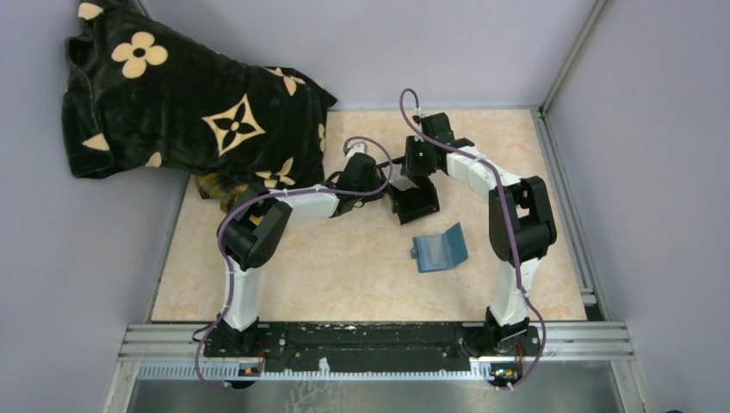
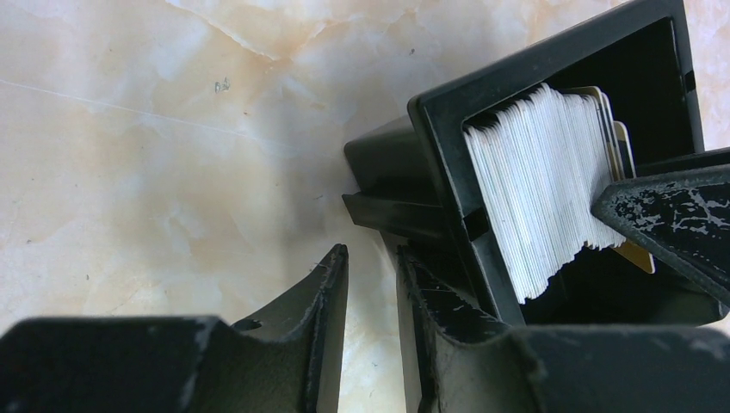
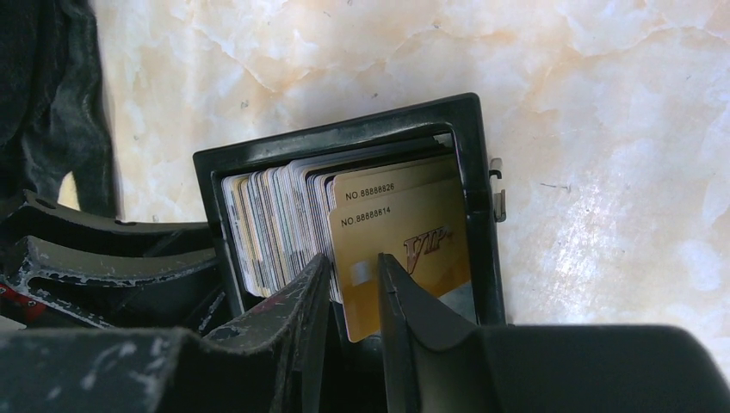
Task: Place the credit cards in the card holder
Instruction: Pick up the credit card from the storage box.
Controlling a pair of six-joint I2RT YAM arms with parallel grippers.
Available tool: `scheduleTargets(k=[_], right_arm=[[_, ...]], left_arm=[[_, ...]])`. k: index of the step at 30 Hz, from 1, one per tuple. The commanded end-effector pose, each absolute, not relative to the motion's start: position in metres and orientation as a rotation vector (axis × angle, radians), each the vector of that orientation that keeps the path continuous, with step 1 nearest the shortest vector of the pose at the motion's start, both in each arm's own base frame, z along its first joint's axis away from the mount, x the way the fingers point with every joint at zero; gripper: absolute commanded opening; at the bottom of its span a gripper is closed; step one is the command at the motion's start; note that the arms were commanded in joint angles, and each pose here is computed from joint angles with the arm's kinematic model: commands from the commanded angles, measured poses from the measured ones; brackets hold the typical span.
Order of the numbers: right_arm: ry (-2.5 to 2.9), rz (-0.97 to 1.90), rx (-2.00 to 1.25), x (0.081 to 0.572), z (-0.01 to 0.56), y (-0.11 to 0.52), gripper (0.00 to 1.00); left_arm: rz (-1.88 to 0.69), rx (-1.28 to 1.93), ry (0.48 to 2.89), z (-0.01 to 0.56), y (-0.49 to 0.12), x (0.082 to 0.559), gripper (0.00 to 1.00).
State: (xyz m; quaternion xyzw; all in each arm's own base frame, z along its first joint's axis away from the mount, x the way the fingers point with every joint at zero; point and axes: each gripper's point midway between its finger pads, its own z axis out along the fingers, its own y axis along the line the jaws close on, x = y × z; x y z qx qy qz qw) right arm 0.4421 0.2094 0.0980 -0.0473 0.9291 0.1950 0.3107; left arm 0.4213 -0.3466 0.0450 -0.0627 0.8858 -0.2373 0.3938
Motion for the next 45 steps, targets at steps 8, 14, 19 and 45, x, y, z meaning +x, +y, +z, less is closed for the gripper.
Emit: scheduleTargets(k=[8, 14, 19, 45], right_arm=[[2.401, 0.583, -0.129, 0.433, 0.131, 0.219, 0.24], [2.378, 0.581, -0.131, 0.432, 0.144, 0.220, 0.18], [2.363, 0.575, -0.135, 0.430, 0.154, 0.220, 0.12], [2.201, 0.287, -0.094, 0.357, 0.231, 0.156, 0.00]], left_arm=[[-0.676, -0.142, 2.216, 0.060, -0.368, 0.425, 0.33], [-0.682, -0.142, 2.215, 0.061, -0.370, 0.425, 0.33], [-0.684, -0.139, 2.216, 0.062, -0.372, 0.423, 0.33], [-0.811, 0.211, 2.029, 0.164, -0.388, 0.365, 0.42]])
